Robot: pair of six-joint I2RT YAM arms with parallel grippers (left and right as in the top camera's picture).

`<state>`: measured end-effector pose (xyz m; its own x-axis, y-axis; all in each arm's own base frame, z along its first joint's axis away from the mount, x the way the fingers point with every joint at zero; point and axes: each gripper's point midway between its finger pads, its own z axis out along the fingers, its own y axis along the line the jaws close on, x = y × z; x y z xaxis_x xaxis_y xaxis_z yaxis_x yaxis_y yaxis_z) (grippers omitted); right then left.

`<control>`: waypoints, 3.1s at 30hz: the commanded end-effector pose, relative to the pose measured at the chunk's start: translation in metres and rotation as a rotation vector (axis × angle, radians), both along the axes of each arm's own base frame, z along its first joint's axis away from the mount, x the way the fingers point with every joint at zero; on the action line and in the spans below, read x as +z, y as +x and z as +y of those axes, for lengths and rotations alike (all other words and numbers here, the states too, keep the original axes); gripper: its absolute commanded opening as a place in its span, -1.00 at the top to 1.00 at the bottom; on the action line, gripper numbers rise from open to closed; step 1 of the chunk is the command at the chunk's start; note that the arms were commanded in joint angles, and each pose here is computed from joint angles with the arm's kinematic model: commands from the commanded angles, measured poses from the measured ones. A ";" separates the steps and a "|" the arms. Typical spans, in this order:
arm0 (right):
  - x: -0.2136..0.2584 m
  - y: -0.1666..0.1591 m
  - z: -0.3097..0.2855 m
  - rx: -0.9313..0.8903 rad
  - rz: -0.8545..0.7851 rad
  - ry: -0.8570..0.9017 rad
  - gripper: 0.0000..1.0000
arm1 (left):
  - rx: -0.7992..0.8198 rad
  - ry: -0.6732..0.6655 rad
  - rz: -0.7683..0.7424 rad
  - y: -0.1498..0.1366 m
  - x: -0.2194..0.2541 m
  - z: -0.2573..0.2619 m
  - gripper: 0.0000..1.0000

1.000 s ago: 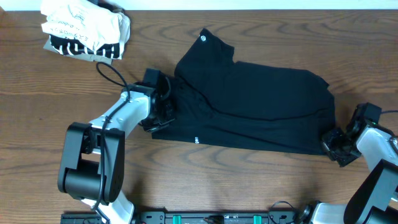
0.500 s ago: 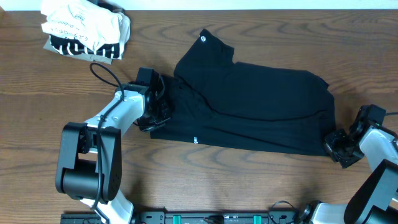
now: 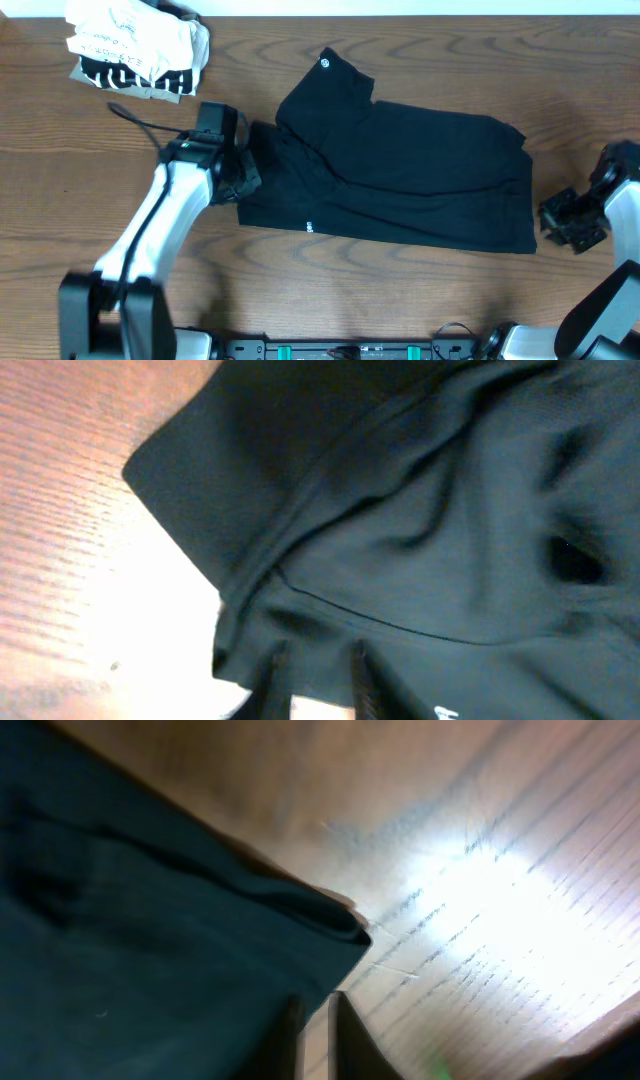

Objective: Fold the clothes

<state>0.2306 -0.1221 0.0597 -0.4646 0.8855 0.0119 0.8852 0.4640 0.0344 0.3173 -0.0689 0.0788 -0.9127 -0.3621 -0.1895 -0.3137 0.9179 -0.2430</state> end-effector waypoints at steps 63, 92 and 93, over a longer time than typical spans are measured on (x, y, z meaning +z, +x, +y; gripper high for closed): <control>0.039 0.158 0.049 0.501 -0.287 0.180 -0.98 | -0.433 0.200 -0.436 0.227 0.041 -0.207 -0.67; 0.038 0.150 0.051 0.546 -0.265 0.191 -0.99 | -0.613 0.296 -0.452 0.244 -0.039 -0.229 -0.60; 0.038 0.150 0.051 0.546 -0.265 0.191 -0.99 | -0.614 0.296 -0.450 0.244 -0.041 -0.229 -0.60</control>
